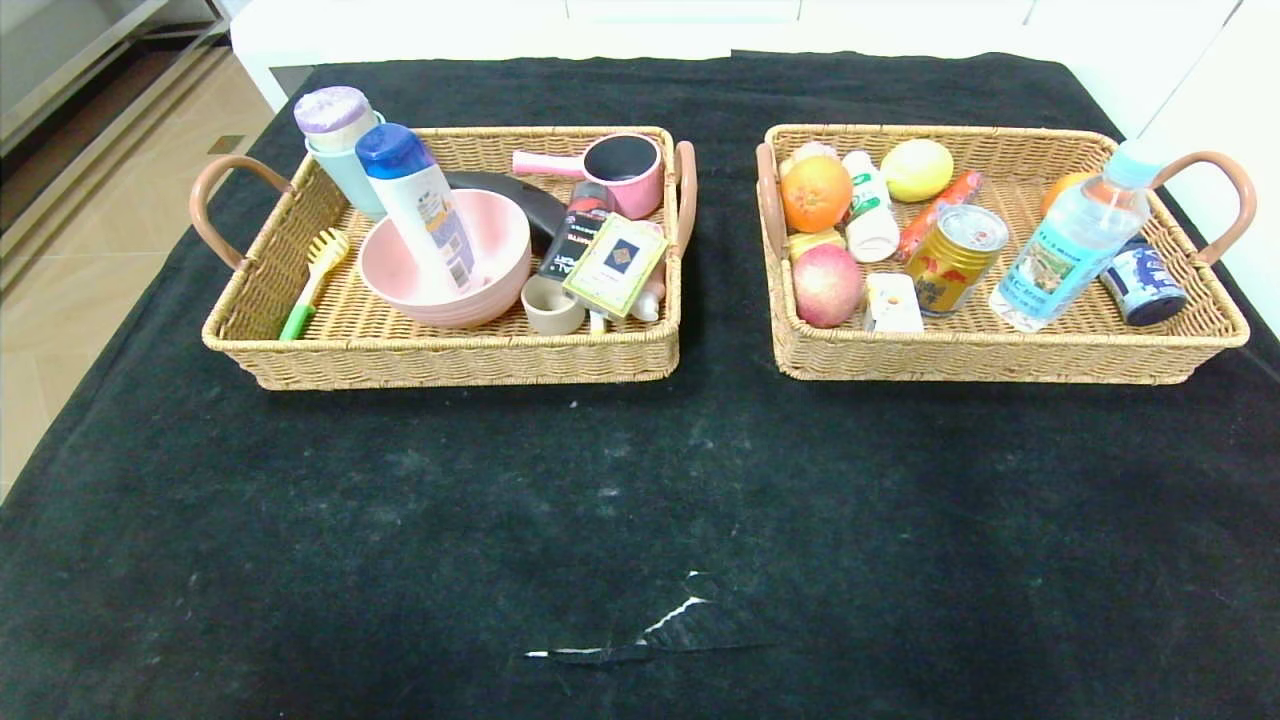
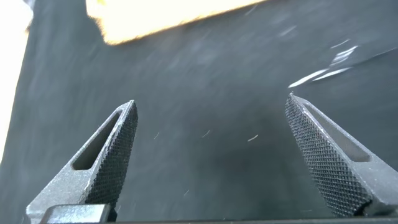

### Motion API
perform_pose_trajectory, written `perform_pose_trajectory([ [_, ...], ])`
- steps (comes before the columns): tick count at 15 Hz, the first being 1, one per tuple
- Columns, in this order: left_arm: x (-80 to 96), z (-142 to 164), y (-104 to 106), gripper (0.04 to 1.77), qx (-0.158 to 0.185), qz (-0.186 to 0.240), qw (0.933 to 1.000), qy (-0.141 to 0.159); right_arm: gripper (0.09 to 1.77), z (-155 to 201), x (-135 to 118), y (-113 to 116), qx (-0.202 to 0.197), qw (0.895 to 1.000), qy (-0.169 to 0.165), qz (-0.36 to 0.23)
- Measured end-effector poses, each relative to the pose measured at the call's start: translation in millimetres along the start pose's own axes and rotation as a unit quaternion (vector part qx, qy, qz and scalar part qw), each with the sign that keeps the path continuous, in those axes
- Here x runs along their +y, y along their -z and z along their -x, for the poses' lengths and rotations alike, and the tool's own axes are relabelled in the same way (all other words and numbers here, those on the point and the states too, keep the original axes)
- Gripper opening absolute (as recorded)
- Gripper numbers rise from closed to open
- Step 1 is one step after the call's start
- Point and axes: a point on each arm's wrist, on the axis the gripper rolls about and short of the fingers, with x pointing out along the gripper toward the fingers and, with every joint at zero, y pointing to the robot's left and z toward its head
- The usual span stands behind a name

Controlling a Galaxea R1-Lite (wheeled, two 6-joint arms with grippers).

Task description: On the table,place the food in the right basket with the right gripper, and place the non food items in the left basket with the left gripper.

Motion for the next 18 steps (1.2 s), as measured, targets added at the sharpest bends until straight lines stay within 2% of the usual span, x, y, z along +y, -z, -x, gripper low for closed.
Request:
perform_pose_trajectory([
  [3,-1.5,-8.6,28.1,1.72,0.041,0.004,0.9987,-0.030,1.71,-17.1,0.5,23.2,-0.035,0.999,0.032,0.002],
  [5,-2.8,-11.9,40.9,1.72,0.063,0.006,0.9975,-0.031,1.71,-22.9,1.8,40.6,-0.011,0.998,0.054,0.005],
  [7,-3.8,-14.6,53.7,1.72,0.087,0.011,0.9952,-0.042,1.71,-24.2,3.2,49.6,0.017,0.998,0.053,-0.003],
  [11,-4.3,-15.7,59.2,1.72,0.095,0.025,0.9940,-0.046,1.71,-24.2,4.3,55.5,0.041,0.997,0.049,-0.035],
  [14,-4.4,-15.8,60.0,1.72,0.097,0.047,0.9929,-0.050,1.71,-24.0,4.3,55.0,0.040,0.997,0.050,-0.040],
  [18,-4.1,-15.8,60.3,1.72,0.098,0.061,0.9917,-0.057,1.71,-24.2,3.6,55.2,0.037,0.994,0.065,-0.079],
])
